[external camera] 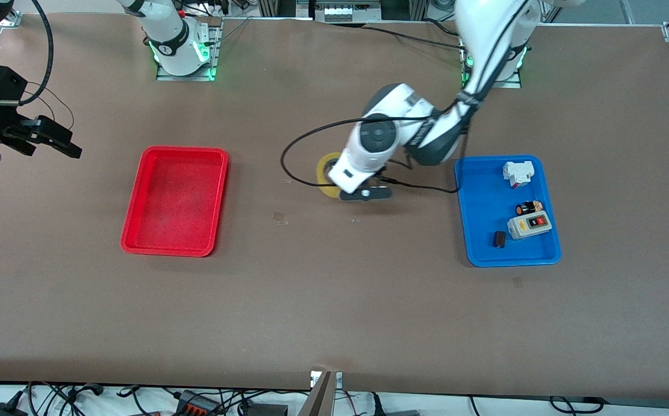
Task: Place and move tape with both arms
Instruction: 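Carry the tape roll with the left gripper to mid-table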
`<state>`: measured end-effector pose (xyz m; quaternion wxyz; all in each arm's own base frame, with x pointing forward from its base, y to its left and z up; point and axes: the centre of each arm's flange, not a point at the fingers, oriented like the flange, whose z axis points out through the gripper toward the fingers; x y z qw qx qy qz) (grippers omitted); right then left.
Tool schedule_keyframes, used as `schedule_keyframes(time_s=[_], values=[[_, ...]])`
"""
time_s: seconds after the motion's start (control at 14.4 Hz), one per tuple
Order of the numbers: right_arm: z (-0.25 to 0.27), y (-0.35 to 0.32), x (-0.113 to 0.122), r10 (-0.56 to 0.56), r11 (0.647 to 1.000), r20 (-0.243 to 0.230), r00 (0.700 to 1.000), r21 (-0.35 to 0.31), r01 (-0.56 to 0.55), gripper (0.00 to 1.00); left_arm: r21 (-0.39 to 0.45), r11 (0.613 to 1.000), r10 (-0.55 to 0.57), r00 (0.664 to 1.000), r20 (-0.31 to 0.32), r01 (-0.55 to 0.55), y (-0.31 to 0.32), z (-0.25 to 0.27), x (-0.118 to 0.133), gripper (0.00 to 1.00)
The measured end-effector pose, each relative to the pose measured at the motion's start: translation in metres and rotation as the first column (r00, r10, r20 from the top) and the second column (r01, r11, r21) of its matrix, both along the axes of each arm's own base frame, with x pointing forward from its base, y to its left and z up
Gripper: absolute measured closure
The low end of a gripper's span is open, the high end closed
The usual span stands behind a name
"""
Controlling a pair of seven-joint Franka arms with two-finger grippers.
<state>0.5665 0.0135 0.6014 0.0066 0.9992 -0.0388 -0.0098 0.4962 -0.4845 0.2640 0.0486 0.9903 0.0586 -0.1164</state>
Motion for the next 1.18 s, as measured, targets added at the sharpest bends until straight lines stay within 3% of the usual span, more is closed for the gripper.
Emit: schedule_keyframes(time_s=[0.28,0.69,1.04,1.11,1.18], values=[[0.0,0.0,0.0,0.0,1.0,0.0,1.0,0.0,0.0,0.01,0.005,1.0,0.028,0.999,-0.016,-0.028,-0.041,-0.046,-0.001,0.74],[0.0,0.0,0.0,0.0,1.0,-0.001,1.0,0.0,0.0,0.01,-0.002,0.999,0.048,0.999,0.0,-0.048,-0.057,-0.062,-0.003,0.7],[-0.001,0.0,0.0,0.0,1.0,-0.001,1.0,0.0,0.0,0.01,-0.005,0.998,0.059,0.998,0.014,-0.059,-0.056,-0.059,0.003,0.2],[-0.001,0.0,0.0,0.001,1.0,-0.002,1.0,0.0,-0.001,0.01,-0.007,0.998,0.065,0.998,0.018,-0.065,-0.056,-0.057,0.005,0.04],[-0.001,0.001,0.001,0.002,1.0,-0.002,1.0,0.0,-0.002,0.01,-0.011,0.997,0.072,0.997,0.025,-0.072,-0.056,-0.053,0.009,0.0]])
